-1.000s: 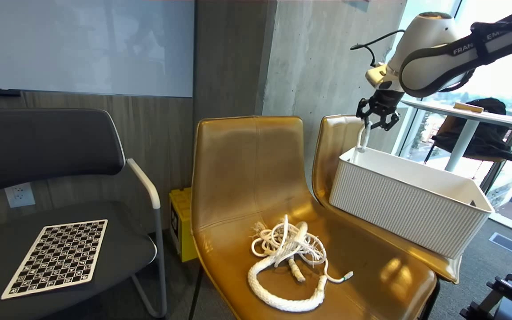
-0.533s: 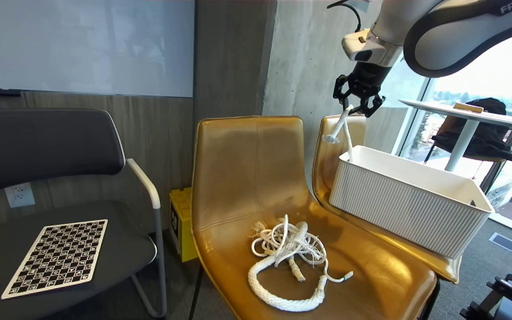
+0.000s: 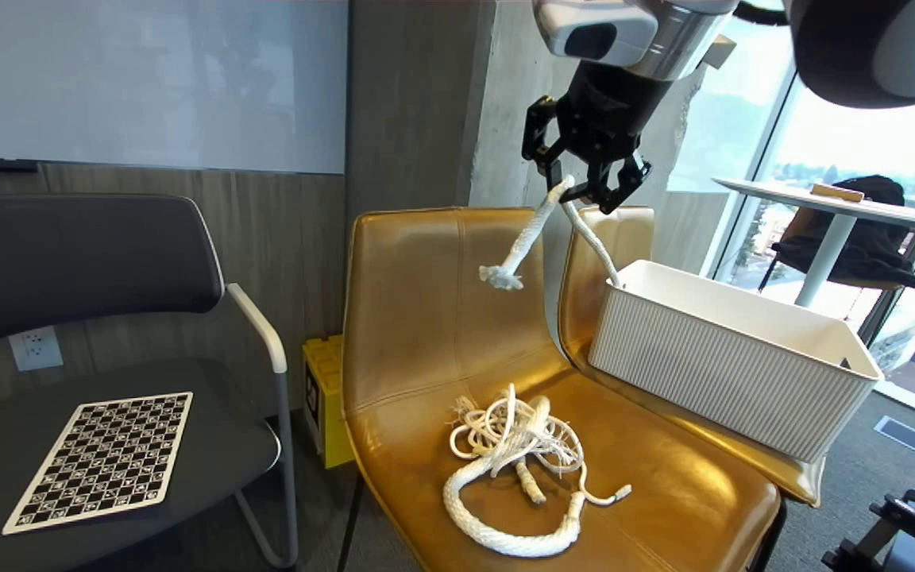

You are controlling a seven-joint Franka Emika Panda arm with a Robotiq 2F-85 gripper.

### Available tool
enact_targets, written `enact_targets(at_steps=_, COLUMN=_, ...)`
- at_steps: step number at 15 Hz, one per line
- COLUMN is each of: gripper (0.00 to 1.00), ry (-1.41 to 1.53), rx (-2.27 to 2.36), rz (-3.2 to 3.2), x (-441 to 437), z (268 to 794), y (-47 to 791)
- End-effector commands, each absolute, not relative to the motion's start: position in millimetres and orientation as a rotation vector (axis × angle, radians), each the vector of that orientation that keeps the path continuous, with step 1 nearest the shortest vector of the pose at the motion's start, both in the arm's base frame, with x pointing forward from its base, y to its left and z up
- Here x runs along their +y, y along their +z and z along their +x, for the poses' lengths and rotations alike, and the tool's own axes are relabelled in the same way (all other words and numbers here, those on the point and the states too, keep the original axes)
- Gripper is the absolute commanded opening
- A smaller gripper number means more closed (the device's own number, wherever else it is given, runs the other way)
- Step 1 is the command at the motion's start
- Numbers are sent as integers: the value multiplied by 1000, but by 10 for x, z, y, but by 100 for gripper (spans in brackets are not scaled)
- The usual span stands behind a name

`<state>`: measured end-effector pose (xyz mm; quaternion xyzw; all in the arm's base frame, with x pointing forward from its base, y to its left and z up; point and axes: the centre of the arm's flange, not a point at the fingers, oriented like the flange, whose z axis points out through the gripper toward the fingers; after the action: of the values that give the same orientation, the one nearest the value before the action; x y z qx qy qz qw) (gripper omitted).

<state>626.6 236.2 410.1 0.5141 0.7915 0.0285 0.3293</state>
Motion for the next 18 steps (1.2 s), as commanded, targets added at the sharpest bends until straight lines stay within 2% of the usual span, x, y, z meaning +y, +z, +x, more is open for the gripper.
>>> enact_targets(at_steps=1, gripper=3, ry=80, rx=2072, rz=1305, x=3198, z=5703, y=4230)
enact_targets(at_steps=6, gripper=3, ry=96, rx=2116, rz=1254, x=3891, z=5424, y=4278)
enact_targets(at_steps=12, gripper=3, ry=86, rx=2119, rz=1305, x=3662, z=5511, y=4140)
enact_targets(at_steps=18, gripper=3, ry=-24, rx=2119, rz=1433, x=3064, z=5606, y=3536)
